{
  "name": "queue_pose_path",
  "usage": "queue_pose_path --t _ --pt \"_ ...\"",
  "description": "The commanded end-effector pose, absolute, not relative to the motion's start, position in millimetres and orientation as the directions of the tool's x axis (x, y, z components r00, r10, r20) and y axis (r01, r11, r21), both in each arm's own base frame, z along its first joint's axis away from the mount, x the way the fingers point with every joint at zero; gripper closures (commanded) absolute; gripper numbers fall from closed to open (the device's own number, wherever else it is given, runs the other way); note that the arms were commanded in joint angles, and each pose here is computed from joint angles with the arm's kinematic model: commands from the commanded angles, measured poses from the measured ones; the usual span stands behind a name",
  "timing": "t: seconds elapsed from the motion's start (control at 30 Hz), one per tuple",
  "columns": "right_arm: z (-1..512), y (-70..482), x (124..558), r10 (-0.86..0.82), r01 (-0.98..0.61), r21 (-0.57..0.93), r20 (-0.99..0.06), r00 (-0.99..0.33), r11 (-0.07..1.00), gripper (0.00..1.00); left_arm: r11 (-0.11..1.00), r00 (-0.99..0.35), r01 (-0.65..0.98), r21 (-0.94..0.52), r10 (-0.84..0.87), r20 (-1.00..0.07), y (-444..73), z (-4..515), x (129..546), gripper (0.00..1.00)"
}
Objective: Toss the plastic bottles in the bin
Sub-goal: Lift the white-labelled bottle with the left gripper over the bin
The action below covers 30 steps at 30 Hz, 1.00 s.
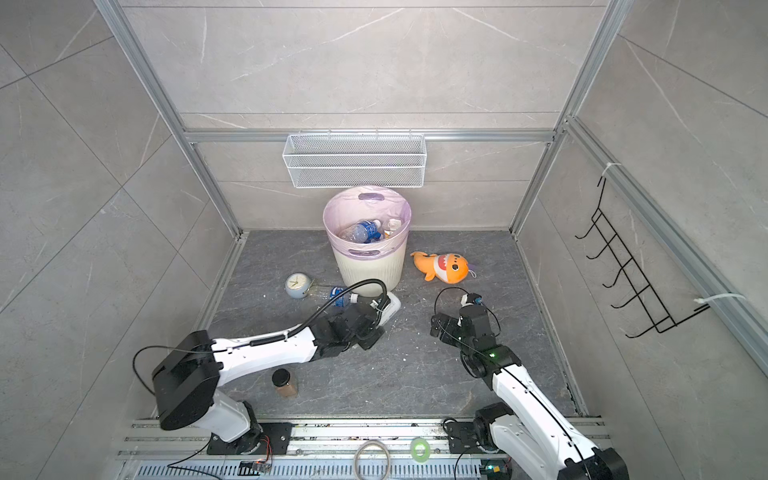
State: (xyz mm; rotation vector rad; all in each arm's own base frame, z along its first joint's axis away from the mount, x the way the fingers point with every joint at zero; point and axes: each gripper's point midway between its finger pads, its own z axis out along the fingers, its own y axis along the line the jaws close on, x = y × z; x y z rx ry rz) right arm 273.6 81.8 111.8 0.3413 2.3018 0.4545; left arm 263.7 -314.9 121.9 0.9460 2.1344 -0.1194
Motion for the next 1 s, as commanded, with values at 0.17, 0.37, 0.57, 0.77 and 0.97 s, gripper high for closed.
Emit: queue_pose_path --t 0.17,0.37,0.57,0.77,0.97 --pt "107.4 86.5 273.2 0.376 0.09 0.441 -0.62 -0.689 0.893 0.0 0.834 -0.413 0.547 0.07 0.342 -0.844 -258.7 186.3 239.8 0.35" --pt "105.4 91.8 273.1 0.365 0.07 0.452 -0.61 -0.704 0.889 0.0 0.862 -0.385 0.506 -0.008 0.217 -0.897 -218.9 212.0 220.0 0.35" --pt "107.2 96.3 272.7 0.355 0.044 0.463 -0.61 -0.709 0.885 0.0 0.854 -0.294 0.517 -0.062 0.109 -0.95 -198.3 258.3 207.3 0.35" --pt "106.4 100.0 272.6 0.349 0.031 0.473 -0.603 -0.718 0.88 0.0 0.83 -0.183 0.556 -0.038 0.077 -0.98 -208.9 323.9 210.6 0.35" --pt "107.6 103.8 272.9 0.344 0.013 0.485 -0.601 -0.722 0.875 0.0 0.79 -0.112 0.614 -0.013 0.071 -0.991 -254.2 399.8 249.1 0.34"
